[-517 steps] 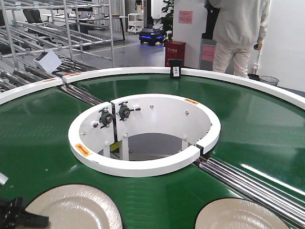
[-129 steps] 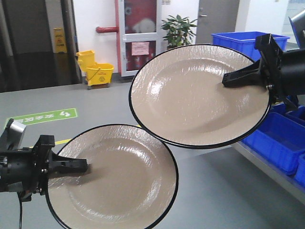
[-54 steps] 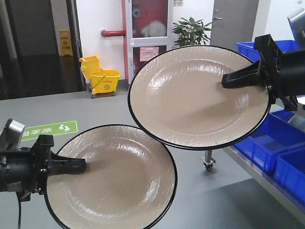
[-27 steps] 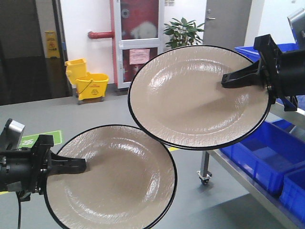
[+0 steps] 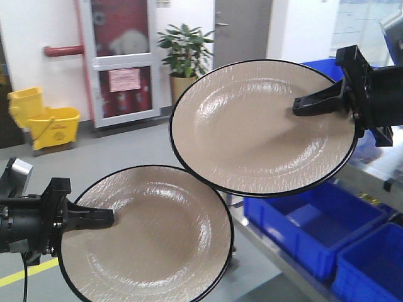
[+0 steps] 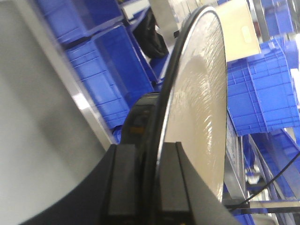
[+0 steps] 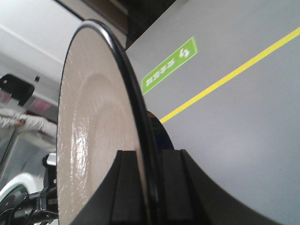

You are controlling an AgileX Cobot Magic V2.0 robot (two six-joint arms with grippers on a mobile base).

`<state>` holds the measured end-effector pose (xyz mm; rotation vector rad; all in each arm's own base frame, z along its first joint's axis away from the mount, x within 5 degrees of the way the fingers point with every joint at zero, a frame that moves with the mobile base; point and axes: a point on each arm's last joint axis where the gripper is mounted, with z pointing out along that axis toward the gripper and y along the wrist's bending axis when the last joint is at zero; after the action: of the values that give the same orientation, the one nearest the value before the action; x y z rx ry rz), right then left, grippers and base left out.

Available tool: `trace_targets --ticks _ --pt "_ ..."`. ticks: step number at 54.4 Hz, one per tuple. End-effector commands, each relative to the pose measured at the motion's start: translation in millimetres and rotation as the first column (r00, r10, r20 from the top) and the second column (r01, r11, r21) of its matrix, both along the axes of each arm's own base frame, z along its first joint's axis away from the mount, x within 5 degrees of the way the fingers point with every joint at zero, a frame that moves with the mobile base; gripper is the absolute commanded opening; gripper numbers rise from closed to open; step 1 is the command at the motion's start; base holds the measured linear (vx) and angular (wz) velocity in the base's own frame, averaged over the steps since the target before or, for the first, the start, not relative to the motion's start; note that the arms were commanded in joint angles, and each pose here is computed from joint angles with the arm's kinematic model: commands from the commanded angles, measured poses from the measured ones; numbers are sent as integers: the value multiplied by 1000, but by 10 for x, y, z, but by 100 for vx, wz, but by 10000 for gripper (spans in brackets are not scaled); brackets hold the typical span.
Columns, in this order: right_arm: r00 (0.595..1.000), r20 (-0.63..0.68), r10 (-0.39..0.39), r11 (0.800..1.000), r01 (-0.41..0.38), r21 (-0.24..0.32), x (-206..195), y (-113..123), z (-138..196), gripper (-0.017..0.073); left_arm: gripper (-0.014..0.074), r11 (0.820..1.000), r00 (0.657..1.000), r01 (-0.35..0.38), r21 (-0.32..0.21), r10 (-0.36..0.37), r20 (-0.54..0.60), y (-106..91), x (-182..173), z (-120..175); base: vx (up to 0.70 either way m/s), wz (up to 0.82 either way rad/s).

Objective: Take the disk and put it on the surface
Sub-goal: 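Hold both plates while the base drives to the steel counter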

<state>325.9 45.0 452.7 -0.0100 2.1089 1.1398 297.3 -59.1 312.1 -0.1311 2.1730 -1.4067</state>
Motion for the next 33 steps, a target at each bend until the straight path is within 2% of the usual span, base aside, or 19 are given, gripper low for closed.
trace_targets --ticks 1,33 --pt "992 121 -35 992 20 123 -161 23 371 -2 -1 990 997 3 -142 7 71 -38 -66 334 42 -44" --pt "992 121 -35 992 20 123 -161 23 371 -2 -1 990 997 3 -142 8 71 -38 -66 334 40 -55"
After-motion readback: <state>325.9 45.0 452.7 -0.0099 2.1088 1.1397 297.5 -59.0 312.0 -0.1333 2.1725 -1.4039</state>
